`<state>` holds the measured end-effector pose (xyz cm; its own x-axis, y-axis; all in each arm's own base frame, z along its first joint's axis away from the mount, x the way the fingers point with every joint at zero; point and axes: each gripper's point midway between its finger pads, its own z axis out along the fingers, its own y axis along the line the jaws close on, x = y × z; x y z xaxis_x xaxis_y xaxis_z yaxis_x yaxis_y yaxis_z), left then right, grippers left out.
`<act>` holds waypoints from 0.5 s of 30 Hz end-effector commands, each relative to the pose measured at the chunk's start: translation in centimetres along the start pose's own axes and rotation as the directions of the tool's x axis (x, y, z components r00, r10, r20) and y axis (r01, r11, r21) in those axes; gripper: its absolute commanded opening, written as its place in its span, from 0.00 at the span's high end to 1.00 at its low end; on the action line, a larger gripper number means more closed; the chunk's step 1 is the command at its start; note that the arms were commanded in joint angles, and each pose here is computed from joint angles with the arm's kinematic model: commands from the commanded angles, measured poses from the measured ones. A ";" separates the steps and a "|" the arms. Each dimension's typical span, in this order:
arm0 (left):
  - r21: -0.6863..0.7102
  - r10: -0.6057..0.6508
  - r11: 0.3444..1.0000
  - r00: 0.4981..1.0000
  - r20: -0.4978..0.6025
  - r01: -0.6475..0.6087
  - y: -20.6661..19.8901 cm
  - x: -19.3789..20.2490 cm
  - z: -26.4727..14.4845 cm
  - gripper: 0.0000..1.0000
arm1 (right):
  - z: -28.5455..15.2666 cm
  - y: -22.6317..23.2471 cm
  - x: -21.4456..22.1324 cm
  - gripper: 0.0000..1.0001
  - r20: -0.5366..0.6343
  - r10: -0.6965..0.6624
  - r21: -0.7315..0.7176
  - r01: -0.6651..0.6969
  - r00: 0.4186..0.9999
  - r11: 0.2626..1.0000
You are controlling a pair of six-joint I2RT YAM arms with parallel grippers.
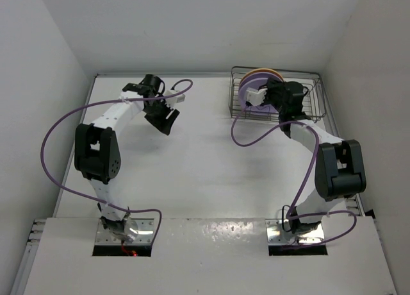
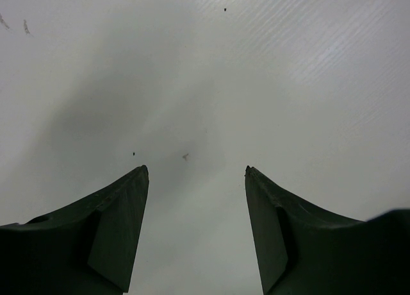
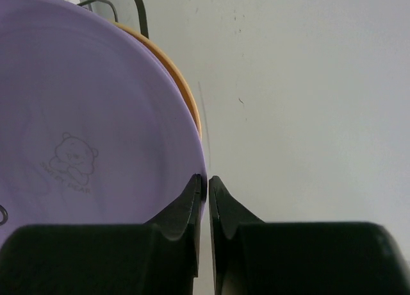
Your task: Load the plates into the dish rack
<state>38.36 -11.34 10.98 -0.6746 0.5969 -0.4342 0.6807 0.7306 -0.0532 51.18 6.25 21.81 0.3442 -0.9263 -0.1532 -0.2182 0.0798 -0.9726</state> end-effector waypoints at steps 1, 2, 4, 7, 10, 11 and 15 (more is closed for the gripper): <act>-0.010 -0.001 1.000 0.999 0.042 0.002 0.0 -0.6 -1.6 0.33 | -0.3 -2.7 -0.1 0.92 -0.011 -0.058 0.074 0.059 0.998 0.996; -0.010 -0.001 1.000 0.999 0.042 0.002 0.0 -0.6 -1.6 0.33 | -0.2 -2.4 -0.2 0.90 -0.010 -0.063 0.068 0.063 0.998 0.996; -0.010 -0.001 1.000 0.999 0.042 0.002 0.0 -0.6 -1.6 0.33 | -0.4 -1.9 -0.1 0.81 -0.013 -0.058 0.063 0.059 0.998 0.996; -0.010 -0.001 1.000 0.999 0.042 0.002 0.0 -0.6 -1.6 0.33 | -0.6 -1.4 -0.1 0.77 -0.013 -0.032 0.059 0.033 0.999 0.998; -0.018 -0.001 1.000 0.999 0.038 0.002 0.2 -0.5 -1.7 0.33 | -0.6 -1.1 -0.4 0.65 -0.007 -0.028 0.056 0.029 1.000 0.998; -0.018 -0.001 1.000 0.999 0.038 0.002 0.2 -0.5 -1.7 0.33 | -0.5 -0.9 -0.5 0.57 -0.005 -0.027 0.050 0.028 1.000 0.998; -0.018 -0.001 1.000 0.999 0.038 0.002 0.2 -0.5 -1.7 0.33 | -0.6 -1.3 -0.4 0.31 -0.025 -0.004 0.078 0.006 1.000 0.997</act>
<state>38.36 -11.33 10.98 -0.6752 0.5965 -0.4339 0.6800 0.7313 -0.0529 50.80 6.11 20.93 0.3247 -0.9360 -0.1362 -0.2182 0.0660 -0.9737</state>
